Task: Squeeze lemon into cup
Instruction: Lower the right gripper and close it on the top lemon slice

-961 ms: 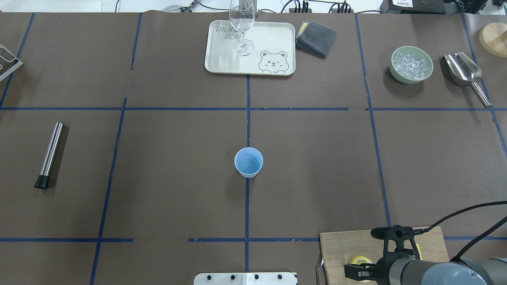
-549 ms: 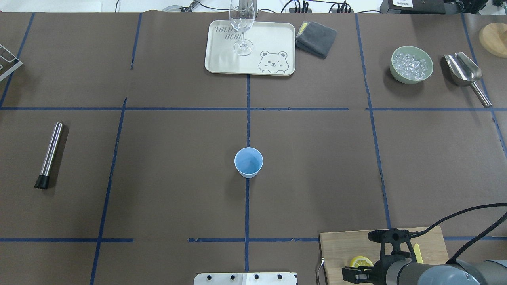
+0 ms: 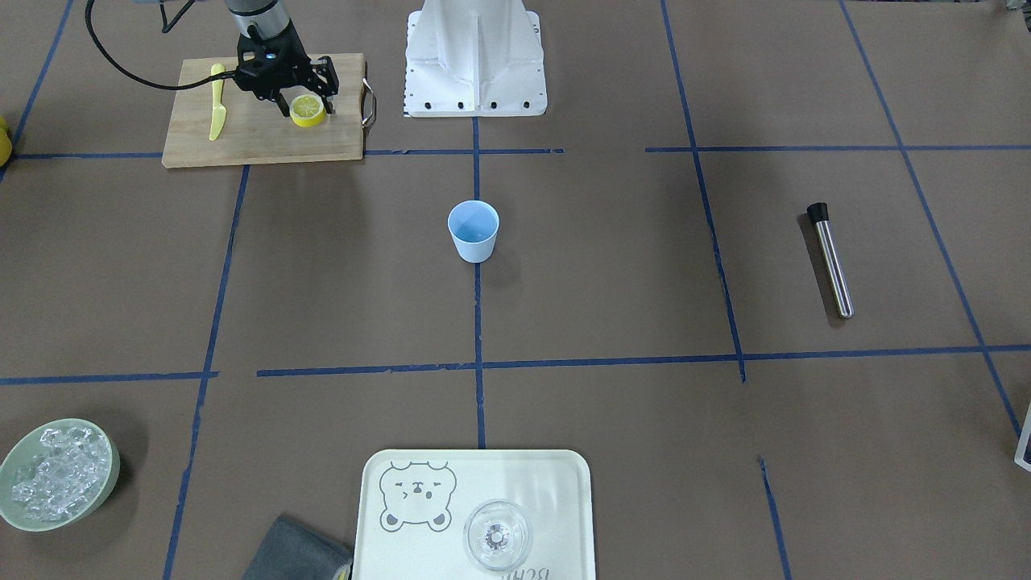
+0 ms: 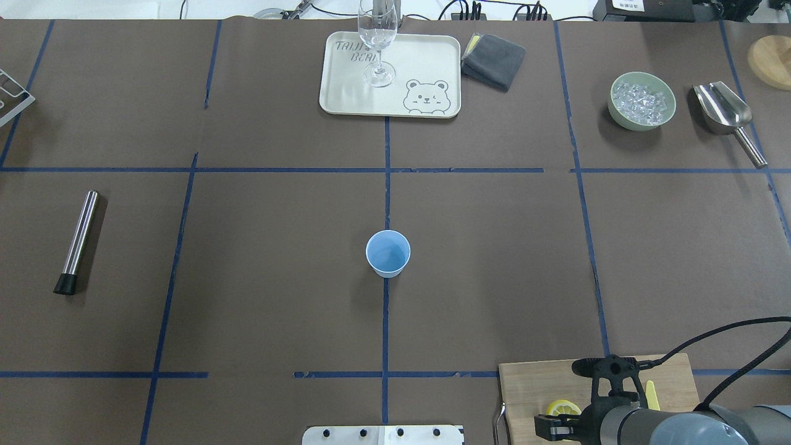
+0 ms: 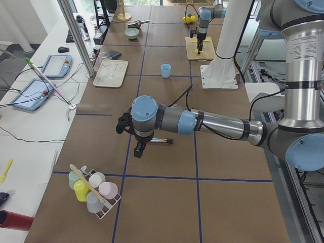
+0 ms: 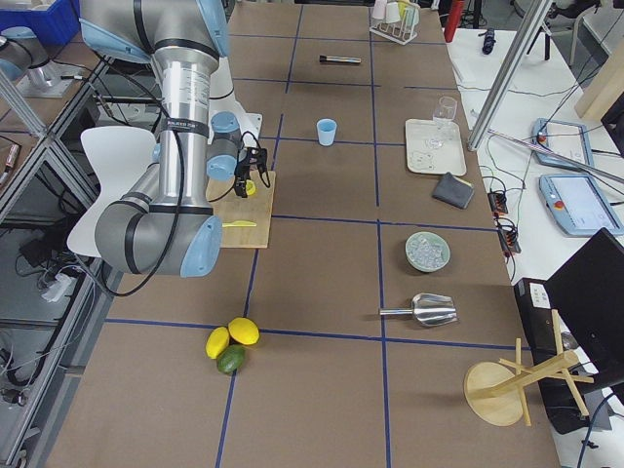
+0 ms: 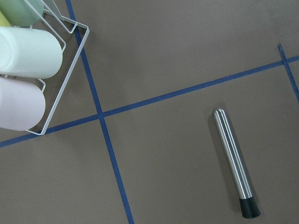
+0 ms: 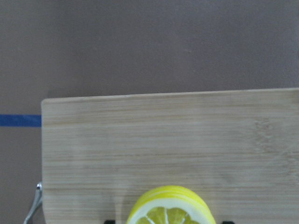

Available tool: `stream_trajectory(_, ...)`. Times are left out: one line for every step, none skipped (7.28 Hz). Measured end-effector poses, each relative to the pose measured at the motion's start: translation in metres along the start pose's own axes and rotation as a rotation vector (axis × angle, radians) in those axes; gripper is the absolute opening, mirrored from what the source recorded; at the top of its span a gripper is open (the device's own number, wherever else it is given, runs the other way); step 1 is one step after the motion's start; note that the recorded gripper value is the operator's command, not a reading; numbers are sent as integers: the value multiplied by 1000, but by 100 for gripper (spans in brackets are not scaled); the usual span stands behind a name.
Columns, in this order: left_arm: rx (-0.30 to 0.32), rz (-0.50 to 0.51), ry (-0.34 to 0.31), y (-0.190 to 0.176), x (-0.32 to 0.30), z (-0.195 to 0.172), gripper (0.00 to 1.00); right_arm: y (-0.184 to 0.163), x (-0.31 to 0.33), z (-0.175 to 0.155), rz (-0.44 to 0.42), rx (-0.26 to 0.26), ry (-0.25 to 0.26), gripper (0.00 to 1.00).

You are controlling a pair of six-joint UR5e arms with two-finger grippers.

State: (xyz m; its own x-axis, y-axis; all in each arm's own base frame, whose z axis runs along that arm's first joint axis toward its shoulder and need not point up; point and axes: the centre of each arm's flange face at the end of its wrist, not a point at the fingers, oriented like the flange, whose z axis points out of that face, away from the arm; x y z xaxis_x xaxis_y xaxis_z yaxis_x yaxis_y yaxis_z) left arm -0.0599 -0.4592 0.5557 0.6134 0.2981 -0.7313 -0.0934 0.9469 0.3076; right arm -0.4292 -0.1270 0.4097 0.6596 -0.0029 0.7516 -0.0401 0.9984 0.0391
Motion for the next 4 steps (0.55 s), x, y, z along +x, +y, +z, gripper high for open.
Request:
stream_trajectory(0,0,1,0,0,0,100,-2,0,-1,3,3,0,80)
stream_trajectory(1,0,1,0,0,0,100,-4,1,-1,6,7,0,80)
stream_trajectory(1,-1,1,0,0,0,100,-6,2,-2,9,11,1,80)
stream_trajectory(1,-1,1,0,0,0,100,-7,3,-3,10,13,1,75)
